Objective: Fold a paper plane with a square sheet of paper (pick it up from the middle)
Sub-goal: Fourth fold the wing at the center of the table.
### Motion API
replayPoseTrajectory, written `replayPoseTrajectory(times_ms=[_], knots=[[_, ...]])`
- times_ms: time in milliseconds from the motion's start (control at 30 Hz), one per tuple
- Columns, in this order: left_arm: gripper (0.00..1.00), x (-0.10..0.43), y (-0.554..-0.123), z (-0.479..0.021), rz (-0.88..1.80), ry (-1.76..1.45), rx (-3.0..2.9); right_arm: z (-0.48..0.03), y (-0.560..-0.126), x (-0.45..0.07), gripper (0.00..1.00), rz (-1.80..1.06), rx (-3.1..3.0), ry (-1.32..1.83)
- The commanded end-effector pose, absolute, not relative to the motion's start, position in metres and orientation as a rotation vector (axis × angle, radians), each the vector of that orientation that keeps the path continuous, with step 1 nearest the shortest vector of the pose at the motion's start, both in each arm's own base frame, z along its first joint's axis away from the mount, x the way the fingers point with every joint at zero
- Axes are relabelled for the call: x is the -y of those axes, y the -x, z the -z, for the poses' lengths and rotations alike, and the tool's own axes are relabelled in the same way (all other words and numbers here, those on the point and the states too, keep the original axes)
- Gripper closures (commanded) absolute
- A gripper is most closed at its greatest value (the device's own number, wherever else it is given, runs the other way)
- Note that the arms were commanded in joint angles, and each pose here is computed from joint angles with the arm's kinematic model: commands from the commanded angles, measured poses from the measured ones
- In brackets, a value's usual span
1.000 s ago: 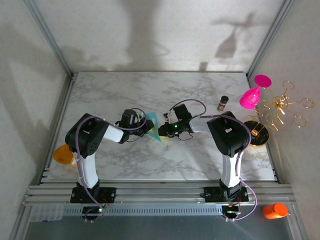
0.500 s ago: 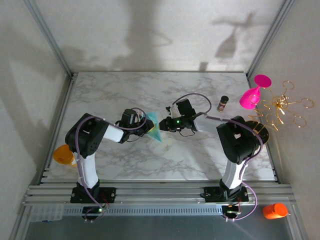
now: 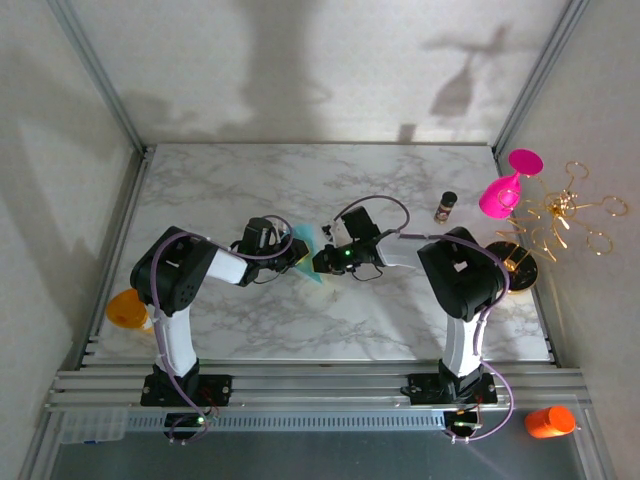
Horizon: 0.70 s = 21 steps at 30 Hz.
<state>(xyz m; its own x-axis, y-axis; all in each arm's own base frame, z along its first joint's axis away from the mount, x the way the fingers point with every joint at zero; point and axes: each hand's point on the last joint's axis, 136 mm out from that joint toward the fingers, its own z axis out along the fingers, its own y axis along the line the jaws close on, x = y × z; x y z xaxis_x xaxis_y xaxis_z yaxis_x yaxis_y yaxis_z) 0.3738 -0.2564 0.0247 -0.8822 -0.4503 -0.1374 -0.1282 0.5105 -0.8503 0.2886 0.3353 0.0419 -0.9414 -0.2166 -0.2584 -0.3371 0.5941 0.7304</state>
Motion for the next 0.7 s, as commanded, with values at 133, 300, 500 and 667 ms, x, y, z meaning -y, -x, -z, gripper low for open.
replayPoseTrajectory(times_ms=[133, 300, 500, 667], knots=[[0.87, 0.246, -0.365, 0.002, 1.238, 0.538, -2.509, -0.036, -0.289, -0.338, 0.84, -1.244, -2.692, 0.489], [0.82, 0.247, -0.365, 0.003, 1.237, 0.538, -2.515, -0.025, -0.289, -0.333, 0.85, -1.194, -2.729, 0.467], [0.8, 0.247, -0.364, 0.006, 1.233, 0.548, -2.528, -0.024, -0.288, -0.332, 0.85, -1.187, -2.734, 0.466], [0.79, 0.247, -0.364, 0.007, 1.23, 0.547, -2.532, -0.023, -0.287, -0.333, 0.84, -1.201, -2.738, 0.468]])
